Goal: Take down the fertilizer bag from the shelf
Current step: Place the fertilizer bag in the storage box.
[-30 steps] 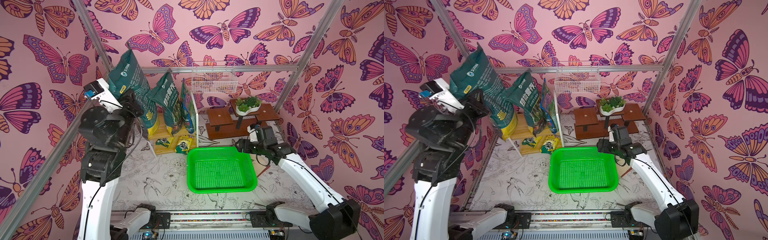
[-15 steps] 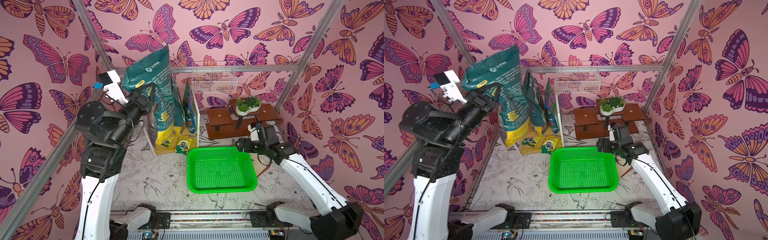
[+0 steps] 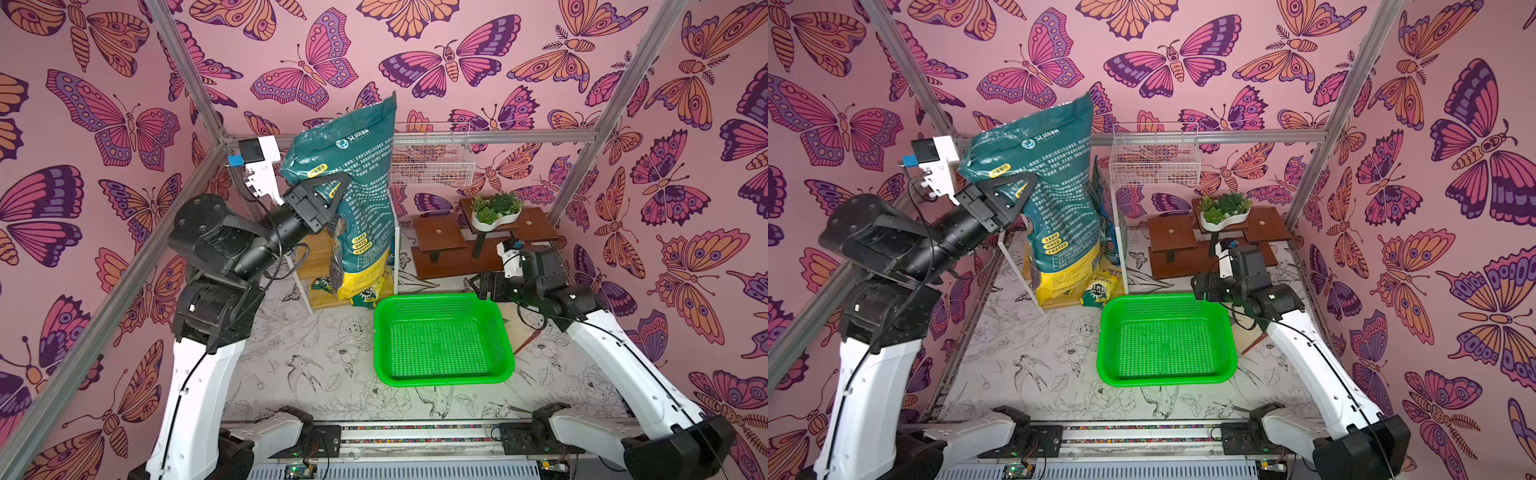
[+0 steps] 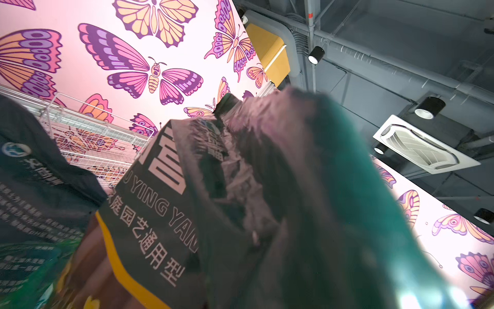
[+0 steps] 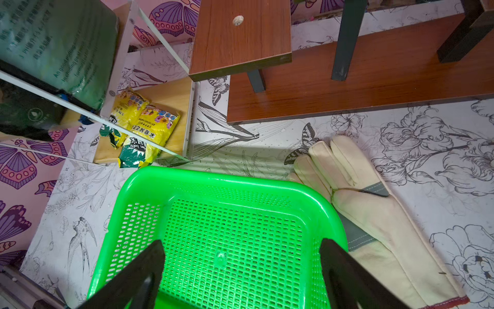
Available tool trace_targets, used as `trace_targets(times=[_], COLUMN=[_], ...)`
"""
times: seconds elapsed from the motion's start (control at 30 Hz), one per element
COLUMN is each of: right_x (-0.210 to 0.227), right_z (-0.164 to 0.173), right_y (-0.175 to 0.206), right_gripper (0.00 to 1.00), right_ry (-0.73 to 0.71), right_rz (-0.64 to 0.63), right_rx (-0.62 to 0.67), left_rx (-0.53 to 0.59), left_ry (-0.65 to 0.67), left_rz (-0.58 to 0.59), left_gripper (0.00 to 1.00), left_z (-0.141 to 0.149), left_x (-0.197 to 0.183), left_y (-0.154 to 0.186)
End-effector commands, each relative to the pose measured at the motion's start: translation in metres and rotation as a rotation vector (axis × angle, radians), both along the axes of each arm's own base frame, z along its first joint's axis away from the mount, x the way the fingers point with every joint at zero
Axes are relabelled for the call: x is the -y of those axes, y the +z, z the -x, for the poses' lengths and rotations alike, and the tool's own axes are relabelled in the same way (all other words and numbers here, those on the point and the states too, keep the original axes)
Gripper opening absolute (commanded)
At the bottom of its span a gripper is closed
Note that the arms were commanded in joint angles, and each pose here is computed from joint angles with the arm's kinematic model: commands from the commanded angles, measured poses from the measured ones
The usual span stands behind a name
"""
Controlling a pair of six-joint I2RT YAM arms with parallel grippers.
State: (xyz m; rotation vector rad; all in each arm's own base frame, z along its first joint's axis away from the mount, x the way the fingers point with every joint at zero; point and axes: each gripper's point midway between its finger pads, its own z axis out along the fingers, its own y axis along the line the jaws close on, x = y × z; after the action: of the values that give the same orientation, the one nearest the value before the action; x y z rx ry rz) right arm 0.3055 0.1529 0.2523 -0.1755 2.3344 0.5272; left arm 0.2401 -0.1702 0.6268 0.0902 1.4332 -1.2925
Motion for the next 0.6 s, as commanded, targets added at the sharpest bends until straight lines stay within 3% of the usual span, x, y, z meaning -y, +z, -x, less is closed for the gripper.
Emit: trace_targets(times=[0.0, 0.23, 0.57], right_x=[-0.001, -0.002, -0.004], right_z=[0.005, 0.007, 0.009], right_y=[0.009, 0.015, 0.02], right_gripper=[0.93, 0.94, 0.94], right_ry=[0.026, 0.046, 0.059], right_rz=[0.007, 0.006, -0.005], right_rx=[0.015, 0.036, 0.057], left_rx=[0.279, 0.29, 0.295], left_ry=[-0.078, -0.175, -0.204], left_rz=[0.106, 0.102, 0.096], left_gripper=[0.0, 0.0, 0.0], left_z=[0.053, 0.065, 0.07], left_x=[-0.006, 0.011, 0.018], left_y=[0.067, 0.067, 0.065])
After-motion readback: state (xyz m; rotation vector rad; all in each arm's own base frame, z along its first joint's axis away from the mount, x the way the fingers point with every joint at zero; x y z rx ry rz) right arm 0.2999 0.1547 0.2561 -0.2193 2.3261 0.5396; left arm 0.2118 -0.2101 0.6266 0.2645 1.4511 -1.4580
